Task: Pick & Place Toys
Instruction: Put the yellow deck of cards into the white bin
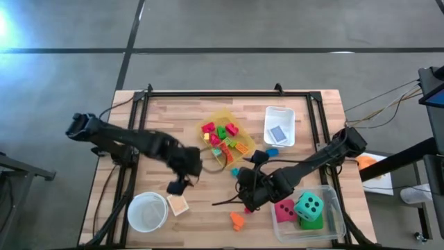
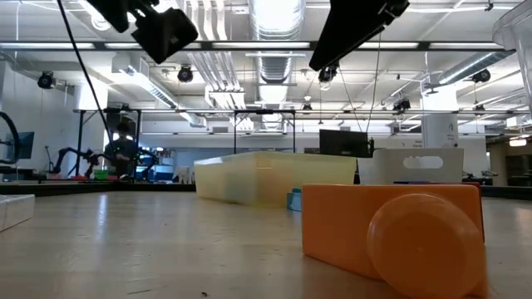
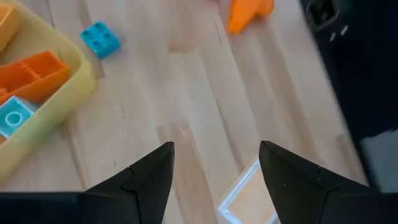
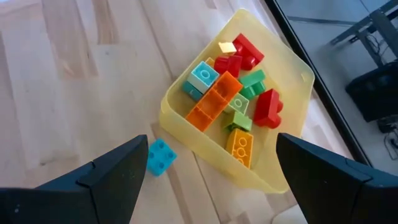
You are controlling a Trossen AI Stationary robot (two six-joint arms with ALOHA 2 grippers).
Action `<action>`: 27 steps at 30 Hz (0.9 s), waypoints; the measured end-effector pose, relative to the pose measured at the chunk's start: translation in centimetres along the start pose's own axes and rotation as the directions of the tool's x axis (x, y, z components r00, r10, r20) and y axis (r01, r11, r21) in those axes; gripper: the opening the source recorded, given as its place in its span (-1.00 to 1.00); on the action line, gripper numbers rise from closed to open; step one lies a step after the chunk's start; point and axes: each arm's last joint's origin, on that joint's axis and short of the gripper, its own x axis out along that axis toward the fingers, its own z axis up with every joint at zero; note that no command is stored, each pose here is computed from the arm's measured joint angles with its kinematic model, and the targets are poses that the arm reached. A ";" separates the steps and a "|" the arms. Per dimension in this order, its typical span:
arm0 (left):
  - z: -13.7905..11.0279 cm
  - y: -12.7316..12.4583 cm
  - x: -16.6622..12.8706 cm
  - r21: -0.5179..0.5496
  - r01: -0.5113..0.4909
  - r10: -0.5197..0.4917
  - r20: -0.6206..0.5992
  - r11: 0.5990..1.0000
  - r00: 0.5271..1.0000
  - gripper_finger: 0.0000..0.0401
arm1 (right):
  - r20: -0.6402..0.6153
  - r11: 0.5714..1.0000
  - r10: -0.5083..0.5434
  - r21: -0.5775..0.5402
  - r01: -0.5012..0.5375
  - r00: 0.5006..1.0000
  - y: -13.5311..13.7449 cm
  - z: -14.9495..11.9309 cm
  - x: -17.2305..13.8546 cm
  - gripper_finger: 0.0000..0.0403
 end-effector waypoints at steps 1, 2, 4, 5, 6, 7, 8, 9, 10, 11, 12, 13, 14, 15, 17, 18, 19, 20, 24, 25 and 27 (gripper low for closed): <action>0.0 -0.8 0.5 0.030 -0.011 0.012 -0.014 0.999 1.000 0.19 | -0.002 1.000 -0.001 -0.003 0.001 1.000 0.0 0.0 0.0 0.72; 0.1 -1.5 0.9 0.052 -0.020 0.021 -0.025 0.998 0.999 0.19 | -0.002 1.000 -0.002 -0.003 0.002 1.000 0.0 0.0 0.0 0.72; 0.2 -2.7 1.6 0.074 -0.026 0.029 -0.039 0.997 0.999 0.19 | -0.008 1.000 -0.005 -0.010 0.005 1.000 -0.1 -0.2 0.0 0.72; 0.2 -3.4 2.2 0.085 -0.025 0.030 -0.054 0.996 0.998 0.19 | -0.010 1.000 -0.004 -0.011 0.004 1.000 -0.1 -0.2 0.1 0.72; 0.2 -3.9 2.7 0.091 -0.018 0.025 -0.072 0.996 0.997 0.19 | -0.012 1.000 -0.003 -0.008 0.003 1.000 -0.1 -0.2 0.1 0.72; 0.2 -4.5 3.3 0.103 -0.012 0.022 -0.088 0.995 0.996 0.19 | -0.013 1.000 -0.003 -0.005 0.003 1.000 -0.1 -0.2 0.1 0.72; 0.2 -5.1 4.0 0.120 -0.005 0.018 -0.110 0.993 0.994 0.19 | -0.014 1.000 -0.004 -0.002 0.004 1.000 -0.1 -0.2 0.1 0.72; 0.1 -5.7 4.6 0.138 -0.002 0.021 -0.131 0.990 0.991 0.19 | -0.014 1.000 -0.003 0.001 0.003 1.000 -0.1 -0.2 0.0 0.72; 0.0 -6.2 5.3 0.153 0.000 0.024 -0.156 0.988 0.987 0.19 | -0.015 1.000 -0.003 0.004 0.003 1.000 -0.1 -0.3 0.0 0.72; 0.0 -6.7 5.9 0.166 0.006 0.023 -0.177 0.986 0.984 0.19 | -0.017 1.000 -0.004 0.006 0.004 1.000 -0.1 -0.3 0.1 0.72; 0.0 -7.1 6.5 0.177 0.012 0.023 -0.199 0.984 0.980 0.19 | -0.017 1.000 -0.003 0.007 0.003 1.000 -0.1 -0.3 0.0 0.72; -0.1 -7.5 7.1 0.187 0.017 0.027 -0.230 0.982 0.973 0.19 | -0.017 1.000 -0.003 0.008 0.003 1.000 -0.1 -0.3 0.0 0.72; -0.3 -7.8 7.7 0.194 0.020 0.032 -0.261 0.981 0.965 0.19 | -0.017 1.000 -0.003 0.008 0.003 1.000 -0.1 -0.3 0.1 0.72; -0.3 -8.1 8.2 0.201 0.023 0.037 -0.288 0.979 0.957 0.19 | -0.017 1.000 -0.003 0.009 0.003 1.000 -0.1 -0.3 0.0 0.72; -0.3 -8.6 9.1 0.213 0.028 0.046 -0.336 0.977 0.941 0.19 | -0.018 1.000 -0.003 0.008 0.003 1.000 -0.1 -0.3 0.1 0.72; -0.3 -8.9 9.4 0.220 0.031 0.050 -0.354 0.975 0.934 0.19 | -0.019 1.000 -0.004 0.007 0.004 1.000 -0.1 -0.3 0.1 0.72; -0.3 -9.1 9.8 0.228 0.034 0.054 -0.369 0.973 0.928 0.19 | -0.020 1.000 -0.004 0.006 0.004 1.000 -0.1 -0.3 0.1 0.72; -0.2 -9.4 10.1 0.242 0.040 0.057 -0.382 0.969 0.922 0.19 | -0.020 1.000 -0.004 0.005 0.005 1.000 -0.1 -0.3 0.1 0.72; 0.0 -10.1 10.8 0.287 0.063 0.065 -0.415 0.956 0.907 0.19 | -0.033 1.000 -0.013 -0.008 0.012 0.999 -0.2 -0.5 0.0 0.72; 0.1 -10.2 10.8 0.289 0.064 0.064 -0.414 0.955 0.908 0.19 | -0.040 1.000 -0.017 -0.008 0.017 0.999 -0.2 -0.6 0.0 0.72; 0.1 -10.2 10.9 0.288 0.063 0.063 -0.408 0.956 0.911 0.19 | -0.054 1.000 -0.024 -0.008 0.024 0.998 -0.3 -0.9 -0.2 0.72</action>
